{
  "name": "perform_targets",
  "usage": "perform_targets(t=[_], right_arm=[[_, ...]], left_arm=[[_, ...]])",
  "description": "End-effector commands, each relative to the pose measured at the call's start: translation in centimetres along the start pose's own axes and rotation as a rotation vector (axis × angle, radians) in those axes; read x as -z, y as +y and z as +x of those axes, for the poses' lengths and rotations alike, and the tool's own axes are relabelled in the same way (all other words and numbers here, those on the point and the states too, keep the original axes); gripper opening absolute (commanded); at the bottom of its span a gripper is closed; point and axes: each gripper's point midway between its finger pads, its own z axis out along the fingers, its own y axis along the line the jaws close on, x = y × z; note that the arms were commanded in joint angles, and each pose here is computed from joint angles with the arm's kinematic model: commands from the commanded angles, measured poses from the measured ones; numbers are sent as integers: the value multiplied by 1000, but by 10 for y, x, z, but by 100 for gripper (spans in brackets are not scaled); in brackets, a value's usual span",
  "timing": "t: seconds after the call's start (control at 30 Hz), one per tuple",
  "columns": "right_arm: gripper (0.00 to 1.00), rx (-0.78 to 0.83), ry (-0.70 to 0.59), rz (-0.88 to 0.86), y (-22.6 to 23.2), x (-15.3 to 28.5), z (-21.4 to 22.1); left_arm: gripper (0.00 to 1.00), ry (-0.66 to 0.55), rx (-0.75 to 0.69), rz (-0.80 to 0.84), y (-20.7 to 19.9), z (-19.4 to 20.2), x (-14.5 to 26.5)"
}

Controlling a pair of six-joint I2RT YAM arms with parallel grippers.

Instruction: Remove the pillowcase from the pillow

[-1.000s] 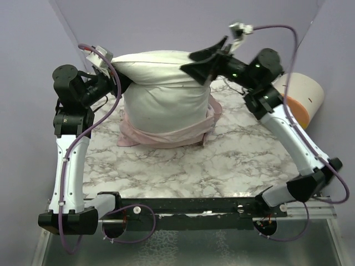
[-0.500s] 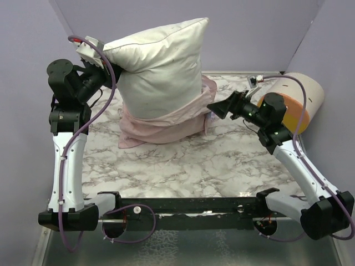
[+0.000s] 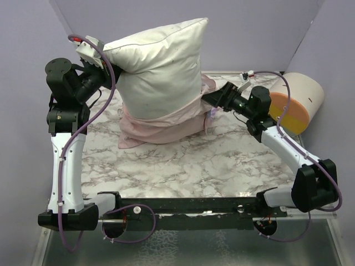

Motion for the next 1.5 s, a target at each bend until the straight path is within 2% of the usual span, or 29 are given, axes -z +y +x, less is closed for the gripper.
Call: perform_targets(t=[0.0,0.1,0.23,0.37,0.5,0.6,0.63,0.93,1.07,1.13,1.17,1.23,1.4,1.47], right_arm=[[97,-28,-91,-103,23,-10,-30],[92,-58,-96,-105,19,-15,-29],[75,-89,-68,-83,8,-23,-23],[45,-109,-48,-38,-11,-29,-13],[20,-114,-37,4,-28,-32,-3],[3,-107,-29,53,-43,-33,5],[1,-104,-31,76,-50,-32,7],[1,-94,41,415,-145,-15,62],[1,-89,107,469,-169,-7,90],[3,-68,120,424,-162,-8,91],[9,-50,112,383,-152,-9,87],[30,11,74,283,-125,-8,72],[67,233,-53,65,-45,7,17],[79,345,-116,-4,-9,19,-9]], left_arm=[[0,-46,-43,3,-4,-20,8],[0,-43,-45,11,-5,-19,9],[0,-42,-40,19,-7,-20,8],[0,-65,-44,20,-9,-32,10],[0,-79,-33,31,-12,-43,11],[0,-91,-17,44,-16,-52,12],[0,-98,-11,49,-17,-57,12],[0,-232,-6,72,-32,-122,26],[0,-288,6,108,-41,-152,30],[0,-314,11,125,-45,-166,30],[0,-321,13,131,-46,-171,30],[0,-336,10,135,-45,-178,28],[0,-354,0,106,-35,-183,19],[0,-354,-6,109,-34,-182,17]])
